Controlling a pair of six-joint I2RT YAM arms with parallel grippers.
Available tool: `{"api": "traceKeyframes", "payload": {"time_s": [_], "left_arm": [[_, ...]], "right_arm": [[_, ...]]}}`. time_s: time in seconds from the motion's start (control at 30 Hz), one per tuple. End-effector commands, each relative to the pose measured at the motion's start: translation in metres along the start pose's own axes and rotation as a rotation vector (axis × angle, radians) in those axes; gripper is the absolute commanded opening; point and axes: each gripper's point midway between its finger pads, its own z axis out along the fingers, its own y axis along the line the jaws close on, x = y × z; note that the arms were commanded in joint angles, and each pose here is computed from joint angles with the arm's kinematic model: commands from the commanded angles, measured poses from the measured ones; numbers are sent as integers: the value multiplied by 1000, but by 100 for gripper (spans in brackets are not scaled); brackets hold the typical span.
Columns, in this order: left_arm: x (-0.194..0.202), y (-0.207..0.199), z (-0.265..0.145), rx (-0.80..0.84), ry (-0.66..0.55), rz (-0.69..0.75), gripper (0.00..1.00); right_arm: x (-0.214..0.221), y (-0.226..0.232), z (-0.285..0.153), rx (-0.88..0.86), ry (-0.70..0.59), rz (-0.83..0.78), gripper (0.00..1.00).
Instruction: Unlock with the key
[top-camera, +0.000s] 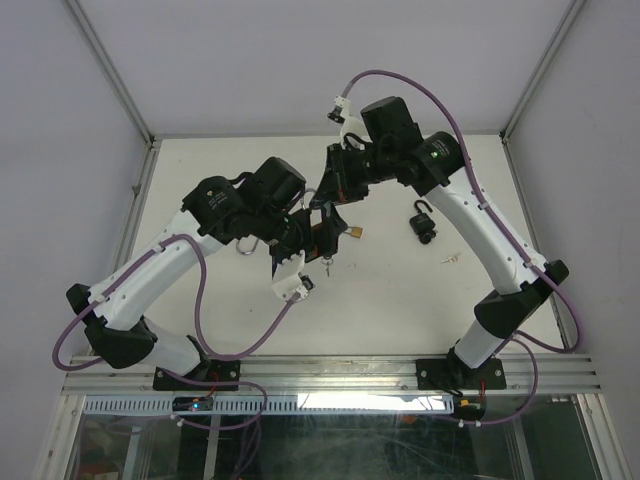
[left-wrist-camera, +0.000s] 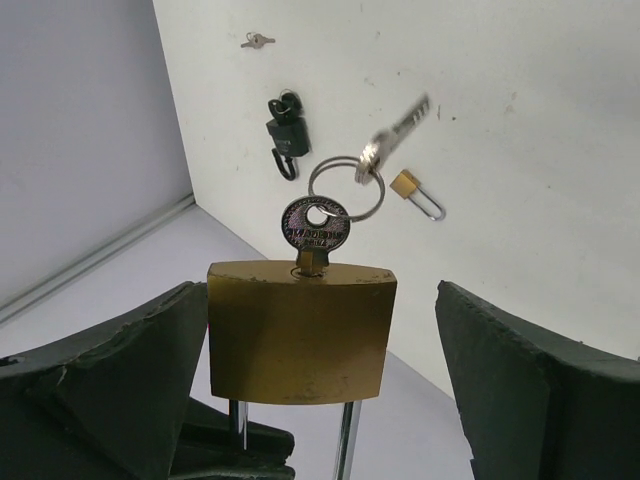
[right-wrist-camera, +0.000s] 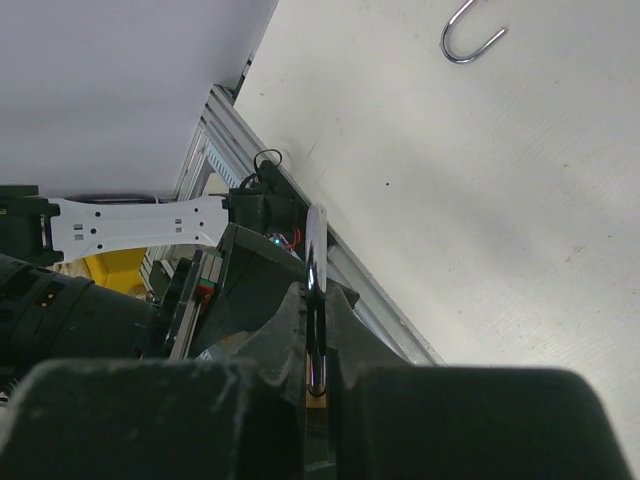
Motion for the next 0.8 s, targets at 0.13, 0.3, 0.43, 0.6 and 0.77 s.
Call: {"api": "traceKeyframes", "payload": {"time_s": [0.13,0.3,0.43,0.6,0.77], "left_arm": [[12,7,-1,3,65,113,64],[11,12,-3,-27,65,112,48],[12,15,-1,-41,65,103,22],[12,23,-3,-145,96,103,0],[25,34,-8,-297,199,-3,0]], "right_arm": [[-13,50,-19,-167,-65,-83,0],[-11,50,-19,-172,-61,-90,0],[-11,53,-21,-183,-65,-101,0],[-14,50,-26,-158,-105,-112,33],[-28,9,-57,14,-275,-23,100]]}}
